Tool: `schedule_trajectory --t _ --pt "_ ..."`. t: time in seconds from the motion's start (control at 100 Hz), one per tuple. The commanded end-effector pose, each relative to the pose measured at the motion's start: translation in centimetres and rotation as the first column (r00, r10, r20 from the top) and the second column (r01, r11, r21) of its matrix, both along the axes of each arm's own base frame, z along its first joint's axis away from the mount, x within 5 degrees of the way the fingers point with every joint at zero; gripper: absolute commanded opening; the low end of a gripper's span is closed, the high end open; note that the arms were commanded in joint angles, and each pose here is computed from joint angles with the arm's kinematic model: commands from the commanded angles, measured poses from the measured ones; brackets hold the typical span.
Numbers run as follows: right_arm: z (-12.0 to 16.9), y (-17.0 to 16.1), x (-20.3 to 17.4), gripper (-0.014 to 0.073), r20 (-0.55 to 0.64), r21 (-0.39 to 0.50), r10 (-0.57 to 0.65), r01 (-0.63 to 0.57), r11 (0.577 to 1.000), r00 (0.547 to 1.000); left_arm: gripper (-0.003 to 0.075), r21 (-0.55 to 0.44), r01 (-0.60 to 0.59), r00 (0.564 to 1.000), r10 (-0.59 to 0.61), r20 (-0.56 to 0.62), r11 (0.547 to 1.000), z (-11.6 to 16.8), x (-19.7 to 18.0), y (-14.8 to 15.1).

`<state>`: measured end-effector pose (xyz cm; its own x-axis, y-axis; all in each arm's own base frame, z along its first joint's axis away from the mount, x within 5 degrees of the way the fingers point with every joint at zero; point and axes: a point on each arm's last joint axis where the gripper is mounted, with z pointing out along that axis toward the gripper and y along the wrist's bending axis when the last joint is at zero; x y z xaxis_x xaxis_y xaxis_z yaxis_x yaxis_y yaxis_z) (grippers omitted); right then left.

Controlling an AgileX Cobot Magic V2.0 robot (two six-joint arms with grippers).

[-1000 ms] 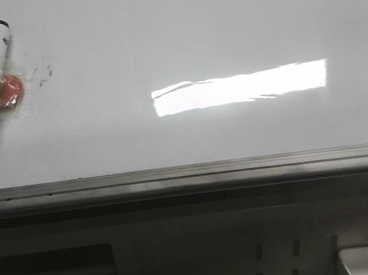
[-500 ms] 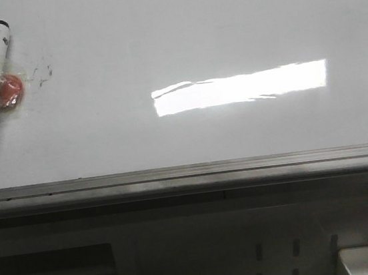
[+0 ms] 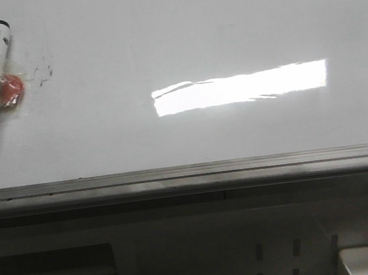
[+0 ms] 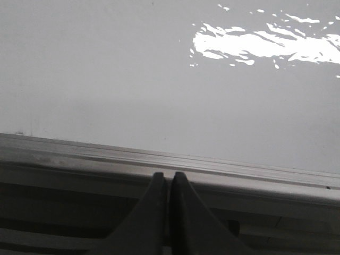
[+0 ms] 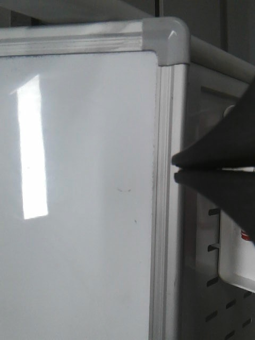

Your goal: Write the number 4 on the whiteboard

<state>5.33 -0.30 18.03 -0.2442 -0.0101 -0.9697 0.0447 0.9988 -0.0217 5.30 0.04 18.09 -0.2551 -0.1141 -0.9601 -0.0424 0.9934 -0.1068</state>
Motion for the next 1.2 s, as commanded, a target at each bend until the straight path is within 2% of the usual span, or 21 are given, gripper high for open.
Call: schedule_trajectory --t 0.0,0.31,0.6,0.69,0.82,0.9,1.19 --pt "-0.6 0.0 0.0 -0.0066 0.008 -0.007 -0.003 0.003 1.0 1.0 -0.002 -0.012 0.0 1.0 0.001 0.021 1.0 -0.8 0.0 0.0" --pt "0.0 0.0 0.1 -0.0066 0.069 -0.01 -0.002 0.002 1.0 0.998 -0.002 -0.012 0.0 1.0 0.001 0.021 1.0 -0.8 0.0 0.0" --pt "-0.1 0.0 0.1 -0.0066 0.066 -0.009 -0.002 0.002 1.0 0.998 -0.002 -0.012 -0.001 1.0 0.001 0.026 1.0 -0.7 0.0 0.0" --pt "-0.1 0.0 0.1 -0.0066 0.066 -0.009 -0.002 0.002 1.0 0.998 -0.002 0.074 -0.005 0.999 0.001 0.053 0.997 -0.5 0.1 0.2" --pt "-0.1 0.0 0.1 -0.0066 0.068 -0.009 -0.002 0.002 1.0 0.998 -0.002 0.096 -0.007 0.997 0.0 0.079 0.995 -0.2 0.1 0.2" --pt "-0.1 0.0 0.1 -0.0066 0.068 -0.009 -0.002 0.002 1.0 0.998 -0.002 0.16 -0.014 0.992 -0.006 0.123 0.987 0.2 0.2 0.3" --pt "0.2 0.0 0.2 -0.0066 0.1 0.006 -0.001 0.0 1.0 0.995 -0.002 0.208 -0.022 0.975 -0.025 0.22 0.978 1.1 0.3 0.3"
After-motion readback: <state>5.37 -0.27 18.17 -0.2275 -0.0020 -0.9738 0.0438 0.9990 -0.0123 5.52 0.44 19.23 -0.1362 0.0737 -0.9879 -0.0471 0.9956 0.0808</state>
